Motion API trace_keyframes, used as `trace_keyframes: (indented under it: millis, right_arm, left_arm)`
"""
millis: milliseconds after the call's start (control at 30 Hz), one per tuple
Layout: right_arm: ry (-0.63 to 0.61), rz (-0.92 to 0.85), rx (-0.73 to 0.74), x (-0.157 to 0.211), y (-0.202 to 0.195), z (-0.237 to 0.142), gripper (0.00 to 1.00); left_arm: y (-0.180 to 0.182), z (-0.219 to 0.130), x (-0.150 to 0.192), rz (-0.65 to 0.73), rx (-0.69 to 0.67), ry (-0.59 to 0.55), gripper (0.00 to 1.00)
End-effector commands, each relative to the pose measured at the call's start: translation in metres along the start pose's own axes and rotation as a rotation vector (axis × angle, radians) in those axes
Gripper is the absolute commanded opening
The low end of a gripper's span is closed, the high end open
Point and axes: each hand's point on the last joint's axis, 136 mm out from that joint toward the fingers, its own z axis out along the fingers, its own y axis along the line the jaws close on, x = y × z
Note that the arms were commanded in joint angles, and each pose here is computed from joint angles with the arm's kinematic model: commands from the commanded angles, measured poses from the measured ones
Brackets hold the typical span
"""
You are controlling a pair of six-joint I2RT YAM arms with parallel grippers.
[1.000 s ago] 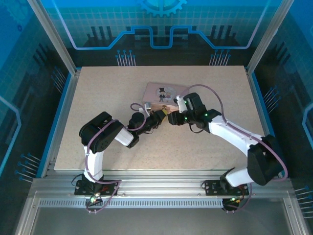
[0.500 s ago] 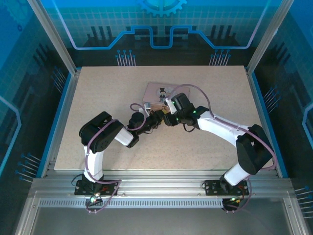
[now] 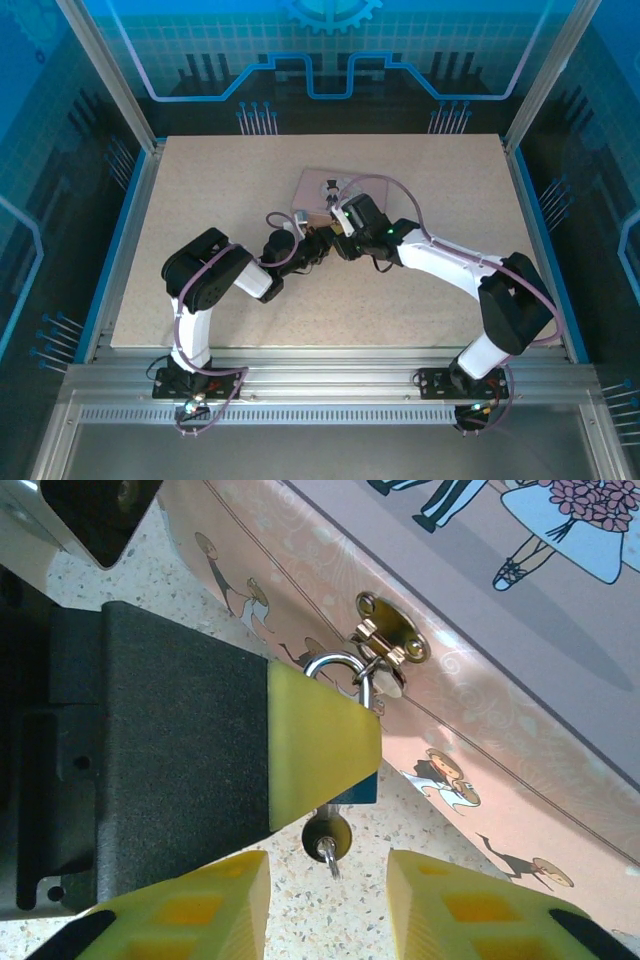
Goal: Unlock a padlock with a key
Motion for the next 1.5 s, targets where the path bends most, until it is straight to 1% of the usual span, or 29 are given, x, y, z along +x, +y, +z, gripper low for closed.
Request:
trace_keyframes:
  millis: [0,100,233,400,700,1167,1267,1300,1333,1433,1467]
  right_arm:
    - [-0.019,-0.038,-0.007,0.002,0.010,-0.008,0.37]
    - [-0.057,-0.032,-0.016,0.003,0.012,-0.020,0.39]
    - [-0.073,-0.032,-0.022,0.003,0.011,-0.029,0.41]
    - [-0.041,-0.043,-0.019,0.008,0.012,-0.017,0.42]
    - [-0.021,-0.059,0.001,0.008,0.011,-0.001,0.43]
    - [-0.029,-0.084,0.048,-0.008,0.005,0.009,0.39]
    - [-0.027,-0.089,0.049,-0.009,0.006,0.010,0.33]
    - [-0.025,-0.090,0.046,-0.009,0.006,0.010,0.29]
    - [-0.024,-0.091,0.042,-0.010,0.007,0.010,0.23]
    - [-0.008,-0.086,0.004,-0.007,0.012,0.008,0.01]
    - [0.003,-0.075,-0.023,-0.005,0.013,0.009,0.00]
  left_arm:
    - [-0.045,-0.002,0.002,0.026,0.150,0.023,0.00]
    - [-0.046,-0.003,0.001,0.024,0.152,0.022,0.00]
    - [-0.047,-0.003,0.001,0.026,0.155,0.026,0.00]
    - [-0.048,-0.003,0.001,0.024,0.159,0.028,0.00]
    - [-0.051,0.000,0.001,0.019,0.168,0.036,0.00]
    - [-0.049,-0.001,0.004,0.012,0.164,0.049,0.00]
    - [-0.049,-0.001,0.005,0.015,0.163,0.054,0.00]
    - [-0.048,-0.001,0.005,0.016,0.162,0.056,0.00]
    - [-0.048,-0.001,0.006,0.016,0.160,0.056,0.00]
    - [-0.044,-0.002,0.006,0.015,0.153,0.058,0.00]
    - [-0.043,-0.002,0.007,0.014,0.150,0.058,0.01]
